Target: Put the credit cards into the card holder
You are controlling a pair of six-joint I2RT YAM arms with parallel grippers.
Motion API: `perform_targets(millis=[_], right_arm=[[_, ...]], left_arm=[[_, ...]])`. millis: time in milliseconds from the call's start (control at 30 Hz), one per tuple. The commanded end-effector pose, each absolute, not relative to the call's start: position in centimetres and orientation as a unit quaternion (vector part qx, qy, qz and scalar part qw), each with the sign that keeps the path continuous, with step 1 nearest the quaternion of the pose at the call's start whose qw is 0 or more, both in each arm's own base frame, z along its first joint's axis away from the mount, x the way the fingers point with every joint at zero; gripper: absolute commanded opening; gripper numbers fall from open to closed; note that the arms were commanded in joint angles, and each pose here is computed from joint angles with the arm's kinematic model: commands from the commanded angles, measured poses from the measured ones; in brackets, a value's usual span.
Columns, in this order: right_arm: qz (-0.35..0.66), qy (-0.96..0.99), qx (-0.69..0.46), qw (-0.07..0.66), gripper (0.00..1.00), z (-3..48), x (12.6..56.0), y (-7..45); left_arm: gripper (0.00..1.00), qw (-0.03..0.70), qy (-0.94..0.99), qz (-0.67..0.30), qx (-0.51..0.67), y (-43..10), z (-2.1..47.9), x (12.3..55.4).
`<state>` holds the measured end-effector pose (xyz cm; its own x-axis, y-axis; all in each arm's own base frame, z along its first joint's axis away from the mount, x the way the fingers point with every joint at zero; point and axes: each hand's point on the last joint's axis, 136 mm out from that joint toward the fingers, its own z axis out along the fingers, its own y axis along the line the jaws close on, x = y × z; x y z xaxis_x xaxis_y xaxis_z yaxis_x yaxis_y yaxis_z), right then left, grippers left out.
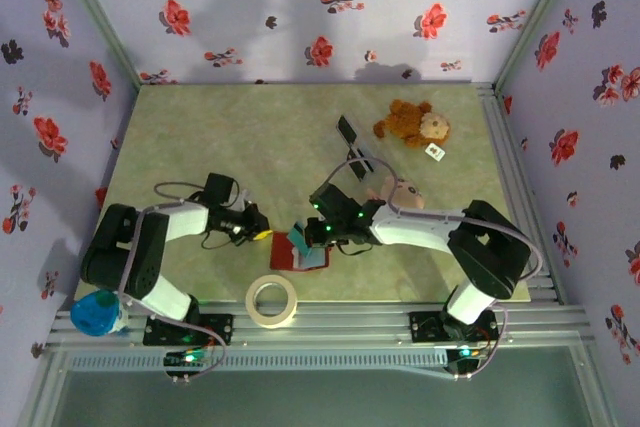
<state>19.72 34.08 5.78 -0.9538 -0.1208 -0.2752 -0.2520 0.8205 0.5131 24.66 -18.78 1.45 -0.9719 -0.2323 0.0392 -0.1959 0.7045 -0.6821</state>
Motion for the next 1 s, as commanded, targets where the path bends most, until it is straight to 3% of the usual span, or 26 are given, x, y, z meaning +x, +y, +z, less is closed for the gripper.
perform_targets(millis=[0, 333, 467, 633, 967], right_arm=[[0.241, 0.957, -0.100, 0.128, 0.00, 4.9, 19.8, 31.8], [0.240, 0.958, -0.107, 0.119, 0.00, 4.4, 19.7, 32.1], [0.236, 0.959, -0.105, 0.117, 0.00, 3.9, 19.7, 32.0], [0.254, 0.952, -0.101, 0.135, 0.00, 4.9, 20.0, 32.2], [0.321, 0.933, -0.088, 0.136, 0.00, 6.6, 19.8, 33.9]], left_arm=[[0.08, 0.072, 0.925, -0.360, -0.097, -20.1, 2.2, 27.3], [0.12, 0.090, 0.932, -0.339, -0.094, -18.9, 6.0, 26.2], [0.13, 0.066, 0.933, -0.348, -0.071, -20.2, 6.8, 24.3], [0.18, 0.046, 0.904, -0.420, -0.066, -23.7, 6.7, 22.6], [0.23, 0.052, 0.909, -0.408, -0.067, -23.8, 4.8, 20.7]])
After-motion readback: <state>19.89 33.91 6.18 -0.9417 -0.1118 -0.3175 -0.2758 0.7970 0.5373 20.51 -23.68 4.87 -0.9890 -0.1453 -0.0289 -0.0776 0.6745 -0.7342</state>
